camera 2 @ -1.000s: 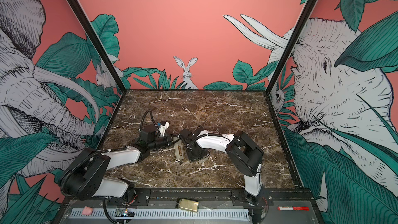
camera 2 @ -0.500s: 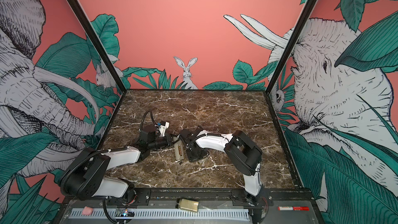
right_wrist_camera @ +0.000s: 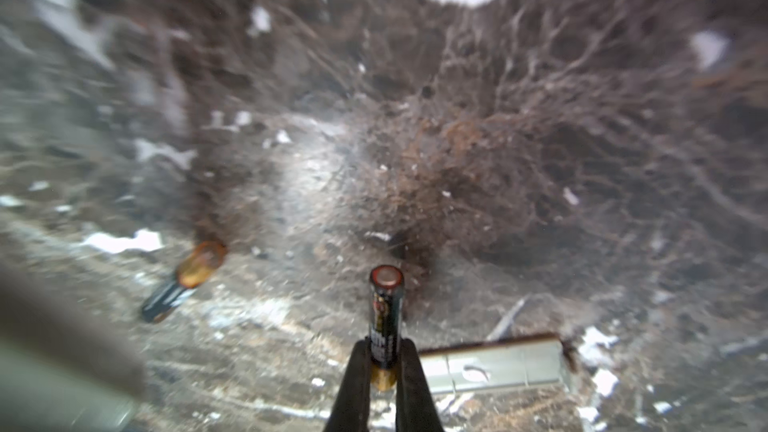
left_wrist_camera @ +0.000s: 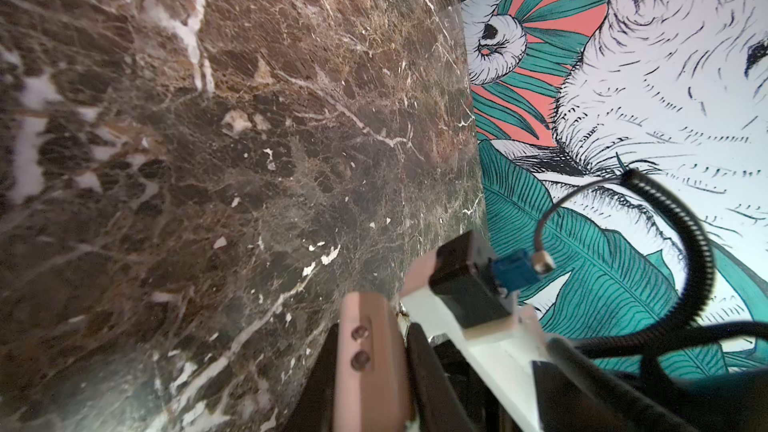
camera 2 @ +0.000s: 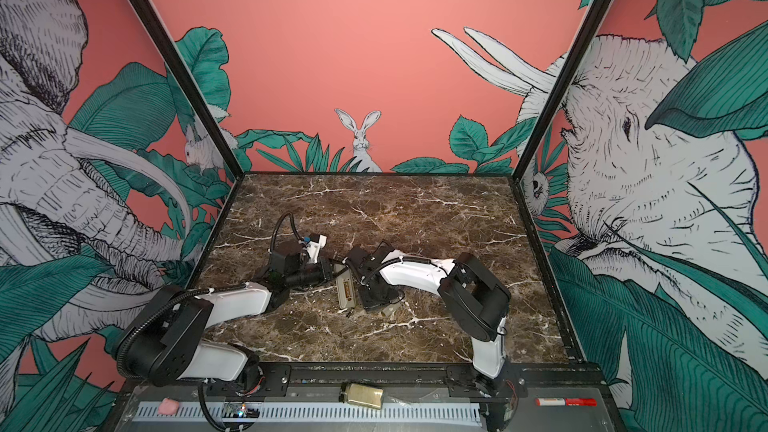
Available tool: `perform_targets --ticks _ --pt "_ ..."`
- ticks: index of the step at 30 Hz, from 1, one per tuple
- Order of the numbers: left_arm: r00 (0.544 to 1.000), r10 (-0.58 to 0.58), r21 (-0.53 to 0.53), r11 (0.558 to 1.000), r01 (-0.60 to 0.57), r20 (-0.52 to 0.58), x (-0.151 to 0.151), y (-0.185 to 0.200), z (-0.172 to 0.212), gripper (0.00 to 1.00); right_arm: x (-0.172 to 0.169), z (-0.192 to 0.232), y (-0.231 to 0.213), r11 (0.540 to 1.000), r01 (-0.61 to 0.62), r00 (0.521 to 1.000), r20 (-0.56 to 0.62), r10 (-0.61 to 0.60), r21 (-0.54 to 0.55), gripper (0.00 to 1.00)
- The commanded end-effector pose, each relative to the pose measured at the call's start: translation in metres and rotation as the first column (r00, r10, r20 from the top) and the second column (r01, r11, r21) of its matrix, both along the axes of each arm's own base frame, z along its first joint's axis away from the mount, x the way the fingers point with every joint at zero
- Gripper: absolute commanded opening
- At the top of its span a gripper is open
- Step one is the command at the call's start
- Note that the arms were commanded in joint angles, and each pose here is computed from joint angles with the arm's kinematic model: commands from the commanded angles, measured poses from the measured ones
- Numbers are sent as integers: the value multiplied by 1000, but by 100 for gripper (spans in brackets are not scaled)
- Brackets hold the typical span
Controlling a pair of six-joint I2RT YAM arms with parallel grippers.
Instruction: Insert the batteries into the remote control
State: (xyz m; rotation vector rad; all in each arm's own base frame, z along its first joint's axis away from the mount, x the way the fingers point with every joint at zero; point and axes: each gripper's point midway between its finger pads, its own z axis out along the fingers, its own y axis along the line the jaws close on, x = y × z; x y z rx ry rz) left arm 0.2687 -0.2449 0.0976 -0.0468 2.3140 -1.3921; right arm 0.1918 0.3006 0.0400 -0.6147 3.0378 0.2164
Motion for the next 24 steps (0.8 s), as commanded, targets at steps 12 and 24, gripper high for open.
perform_targets --ticks 12,24 --pt "999 -34 -50 998 36 40 1 -8 11 0 18 83 42 971 -53 993 116 26 235 0" --pt "999 -37 -85 996 40 38 3 -12 15 0 11 83 65 955 -102 994 65 87 277 0"
